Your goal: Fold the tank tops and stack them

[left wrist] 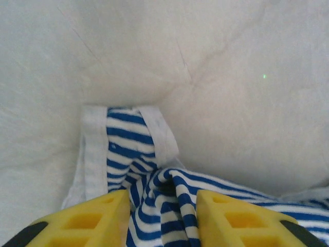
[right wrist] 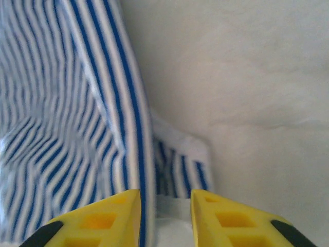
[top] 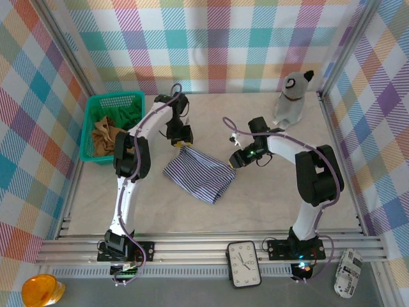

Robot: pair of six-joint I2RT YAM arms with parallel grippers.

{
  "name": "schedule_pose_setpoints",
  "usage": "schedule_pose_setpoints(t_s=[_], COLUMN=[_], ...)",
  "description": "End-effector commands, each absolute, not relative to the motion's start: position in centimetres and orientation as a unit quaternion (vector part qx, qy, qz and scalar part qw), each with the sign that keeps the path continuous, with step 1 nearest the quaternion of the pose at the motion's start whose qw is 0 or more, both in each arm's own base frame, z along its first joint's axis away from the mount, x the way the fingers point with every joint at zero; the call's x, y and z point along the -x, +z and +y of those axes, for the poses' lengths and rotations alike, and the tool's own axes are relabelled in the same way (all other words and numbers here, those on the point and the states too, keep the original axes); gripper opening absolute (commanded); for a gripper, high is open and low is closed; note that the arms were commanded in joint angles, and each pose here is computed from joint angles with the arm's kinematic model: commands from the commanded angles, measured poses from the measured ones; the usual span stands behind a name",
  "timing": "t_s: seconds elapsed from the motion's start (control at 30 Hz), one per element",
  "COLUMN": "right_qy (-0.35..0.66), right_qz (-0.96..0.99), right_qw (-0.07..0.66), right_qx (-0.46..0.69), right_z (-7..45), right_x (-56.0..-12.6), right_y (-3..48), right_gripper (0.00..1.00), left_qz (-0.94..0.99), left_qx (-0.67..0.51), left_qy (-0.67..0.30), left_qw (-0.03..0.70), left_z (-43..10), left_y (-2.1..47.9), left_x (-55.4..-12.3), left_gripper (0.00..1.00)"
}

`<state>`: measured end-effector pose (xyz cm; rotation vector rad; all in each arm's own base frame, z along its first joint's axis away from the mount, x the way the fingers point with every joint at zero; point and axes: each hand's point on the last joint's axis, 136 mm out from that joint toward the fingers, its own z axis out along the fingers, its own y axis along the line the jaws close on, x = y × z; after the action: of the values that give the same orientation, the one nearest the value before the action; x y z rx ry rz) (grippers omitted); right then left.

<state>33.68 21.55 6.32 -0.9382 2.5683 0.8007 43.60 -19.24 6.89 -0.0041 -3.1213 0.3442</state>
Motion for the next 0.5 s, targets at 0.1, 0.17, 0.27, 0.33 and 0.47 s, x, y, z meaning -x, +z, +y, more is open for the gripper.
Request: schedule_pose_setpoints(t_s=[0.1, 0.17, 0.27, 0.33, 0.47], right_qy=[0.242, 0.292, 0.323, 0.3, 0.291], right_qz=[0.894, 0.886, 0.892, 0.908, 0.918], right_qw=[0.232, 0.237, 0.207, 0.184, 0.174], right_qx=[0.299, 0.272, 0.24, 0.229, 0.207], right_z=[20.6, 21.6, 22.9, 22.8, 23.2], right_x=[-35.7, -33.8, -30.1, -28.4, -27.2], right_y=[10.4, 11.7, 11.6, 10.4, 8.7], right_gripper=[0.38, 0.39, 0.43, 0.46, 0.49], left_qz=[-0.993, -0.993, -0.99, -0.986, -0.989], left_qx=[-0.015, -0.014, -0.011, -0.003, 0.029], left_qy=[0.064, 0.06, 0.093, 0.13, 0.131], left_qw=[-0.097, -0.105, -0.109, -0.104, -0.063], left_z=[-16.5, -16.0, -16.6, -17.6, -18.1], left_y=[11.7, 12.6, 13.6, 13.3, 10.7], left_x=[-46.1, -45.4, -43.8, -42.8, -40.8], left_gripper=[0.5, 0.52, 0.53, 0.54, 0.54])
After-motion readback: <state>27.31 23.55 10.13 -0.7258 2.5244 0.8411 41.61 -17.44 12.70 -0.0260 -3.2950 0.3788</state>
